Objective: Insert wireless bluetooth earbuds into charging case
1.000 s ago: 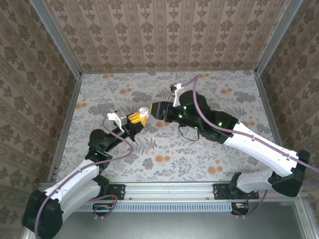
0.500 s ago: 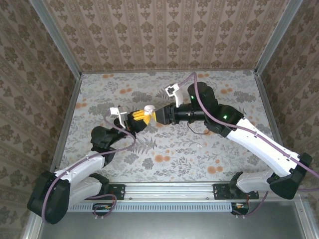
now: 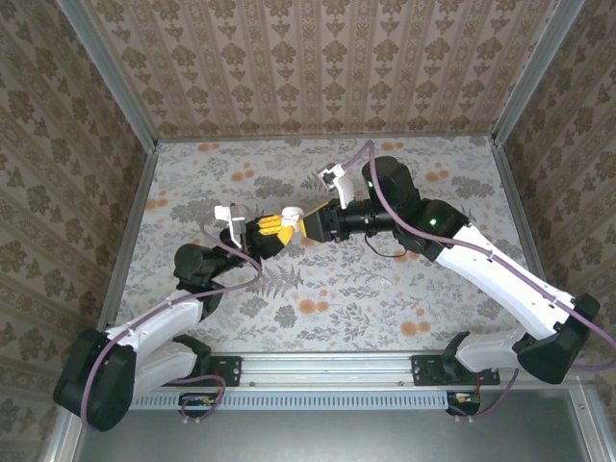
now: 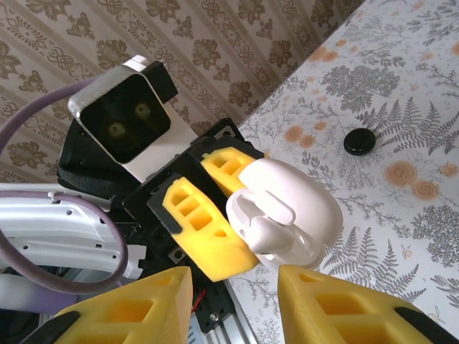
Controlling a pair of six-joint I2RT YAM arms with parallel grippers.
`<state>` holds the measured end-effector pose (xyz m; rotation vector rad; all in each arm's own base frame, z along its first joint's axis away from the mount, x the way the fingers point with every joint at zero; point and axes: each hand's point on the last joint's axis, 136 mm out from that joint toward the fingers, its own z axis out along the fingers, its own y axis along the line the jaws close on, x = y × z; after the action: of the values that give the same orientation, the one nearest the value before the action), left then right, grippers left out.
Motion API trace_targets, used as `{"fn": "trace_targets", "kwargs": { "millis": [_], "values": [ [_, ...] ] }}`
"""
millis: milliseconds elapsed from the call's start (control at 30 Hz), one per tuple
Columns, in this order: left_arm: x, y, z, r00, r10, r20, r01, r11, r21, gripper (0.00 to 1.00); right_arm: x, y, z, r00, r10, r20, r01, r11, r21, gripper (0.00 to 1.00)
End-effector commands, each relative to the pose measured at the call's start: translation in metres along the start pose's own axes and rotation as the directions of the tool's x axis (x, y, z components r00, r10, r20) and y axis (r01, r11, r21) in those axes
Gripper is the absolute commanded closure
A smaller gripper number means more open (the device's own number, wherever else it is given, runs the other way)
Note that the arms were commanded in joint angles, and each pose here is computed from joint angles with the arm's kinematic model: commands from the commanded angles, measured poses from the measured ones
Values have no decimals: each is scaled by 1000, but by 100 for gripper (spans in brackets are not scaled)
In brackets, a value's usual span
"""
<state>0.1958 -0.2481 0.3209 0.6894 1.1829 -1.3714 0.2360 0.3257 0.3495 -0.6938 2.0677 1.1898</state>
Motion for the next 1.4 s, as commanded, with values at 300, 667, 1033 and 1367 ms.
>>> {"fn": "trace_targets", "kwargs": {
  "millis": [300,667,1033,1367],
  "values": [
    [-17,-13,5,999,32,37,-34,998,55,100,-8,3,2,1000,-8,-7,8,1000,-6,65],
    [-16,-14,8,999,28,30,-30,997,68,100,-12,-5,7,1000,3,-10,-3,1000,25,62],
    [-13,-12,10,1000,24,20,-26,997,69,100,-21,-4,5,999,35,-4,-34,999,20,64],
    [-5,-6,11,999,40,-7,-40,998,51,100,-13,-23,4,985,166,-38,-159,977,144,55]
  ]
}}
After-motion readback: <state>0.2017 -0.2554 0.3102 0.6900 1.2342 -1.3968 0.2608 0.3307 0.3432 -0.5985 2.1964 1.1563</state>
